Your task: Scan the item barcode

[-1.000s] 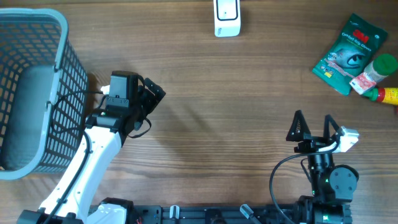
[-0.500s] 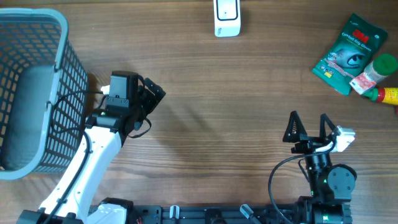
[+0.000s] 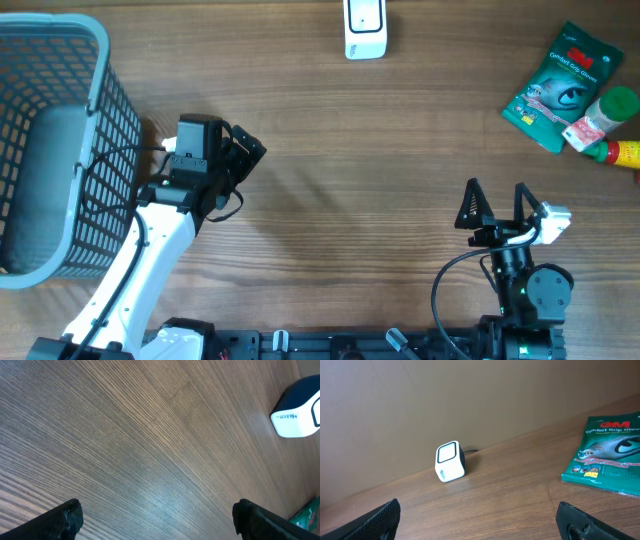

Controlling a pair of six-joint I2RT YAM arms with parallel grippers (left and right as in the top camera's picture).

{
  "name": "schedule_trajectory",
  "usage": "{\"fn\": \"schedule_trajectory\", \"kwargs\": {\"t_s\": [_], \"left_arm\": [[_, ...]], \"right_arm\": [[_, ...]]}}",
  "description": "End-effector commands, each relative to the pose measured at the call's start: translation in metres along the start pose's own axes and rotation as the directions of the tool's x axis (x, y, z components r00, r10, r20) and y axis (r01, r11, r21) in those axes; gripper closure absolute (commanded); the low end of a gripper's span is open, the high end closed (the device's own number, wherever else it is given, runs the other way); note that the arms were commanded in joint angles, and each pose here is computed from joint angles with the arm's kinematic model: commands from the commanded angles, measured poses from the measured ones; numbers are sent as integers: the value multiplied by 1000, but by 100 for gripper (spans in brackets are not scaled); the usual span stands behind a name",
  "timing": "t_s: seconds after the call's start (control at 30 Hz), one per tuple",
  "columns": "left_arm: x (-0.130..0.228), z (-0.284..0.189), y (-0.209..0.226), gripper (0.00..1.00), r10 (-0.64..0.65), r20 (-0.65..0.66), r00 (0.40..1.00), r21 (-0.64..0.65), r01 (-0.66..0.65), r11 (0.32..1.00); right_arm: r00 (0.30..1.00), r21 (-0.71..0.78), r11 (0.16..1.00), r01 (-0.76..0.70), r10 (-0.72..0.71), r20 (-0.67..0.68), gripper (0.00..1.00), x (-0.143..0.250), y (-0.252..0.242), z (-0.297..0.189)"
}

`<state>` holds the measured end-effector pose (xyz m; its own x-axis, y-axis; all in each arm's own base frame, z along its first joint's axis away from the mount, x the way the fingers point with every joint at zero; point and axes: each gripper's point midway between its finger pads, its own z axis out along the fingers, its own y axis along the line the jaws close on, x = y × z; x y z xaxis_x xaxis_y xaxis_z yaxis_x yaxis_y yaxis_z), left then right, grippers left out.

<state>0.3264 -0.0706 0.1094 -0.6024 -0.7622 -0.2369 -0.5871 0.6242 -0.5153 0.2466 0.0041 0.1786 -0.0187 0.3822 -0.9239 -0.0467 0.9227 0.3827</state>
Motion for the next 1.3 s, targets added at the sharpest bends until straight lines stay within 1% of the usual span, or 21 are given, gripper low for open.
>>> {"fn": "schedule_trajectory", "kwargs": {"t_s": [0.0,0.1,0.2,0.3,0.43,0.6,0.7,0.77,0.83,0.87,1.03,1.27], "left_arm": [[-10,2,10,0,8,55,998,-46,-6,999],[-12,2,10,0,9,63,998,-48,-6,999],[-21,1,6,0,24,111,994,-38,-19,999],[-26,-3,-10,0,164,154,974,-3,-166,986],[-33,-21,-34,0,307,246,919,39,-326,945],[-38,-53,-46,0,399,336,853,50,-439,897],[-38,-69,-43,0,436,380,816,49,-488,872],[-35,-77,-36,0,445,402,800,47,-503,863],[-33,-82,-21,0,429,428,796,46,-493,869],[-32,-85,-9,0,412,450,792,52,-483,874],[-27,-90,24,0,351,523,777,90,-460,884],[-23,-93,55,0,286,593,753,123,-436,891]], "right_arm": [[1000,12,1000,-6,6,13,0,1,-3,0],[1000,12,1000,-6,6,13,0,1,-3,0],[1000,12,1000,-6,6,13,0,1,-3,0],[1000,12,1000,-7,6,13,0,1,-3,0],[1000,12,1000,-6,6,13,0,1,-3,0],[1000,12,1000,-6,6,13,0,1,-3,0],[1000,12,1000,-6,6,13,0,1,-3,0],[1000,12,1000,-6,6,13,0,1,-3,0],[1000,12,1000,-6,6,13,0,1,-3,0],[1000,12,1000,-7,6,13,0,1,-3,0],[1000,12,1000,-6,6,13,0,1,-3,0],[1000,12,1000,-7,6,13,0,1,-3,0]]}}
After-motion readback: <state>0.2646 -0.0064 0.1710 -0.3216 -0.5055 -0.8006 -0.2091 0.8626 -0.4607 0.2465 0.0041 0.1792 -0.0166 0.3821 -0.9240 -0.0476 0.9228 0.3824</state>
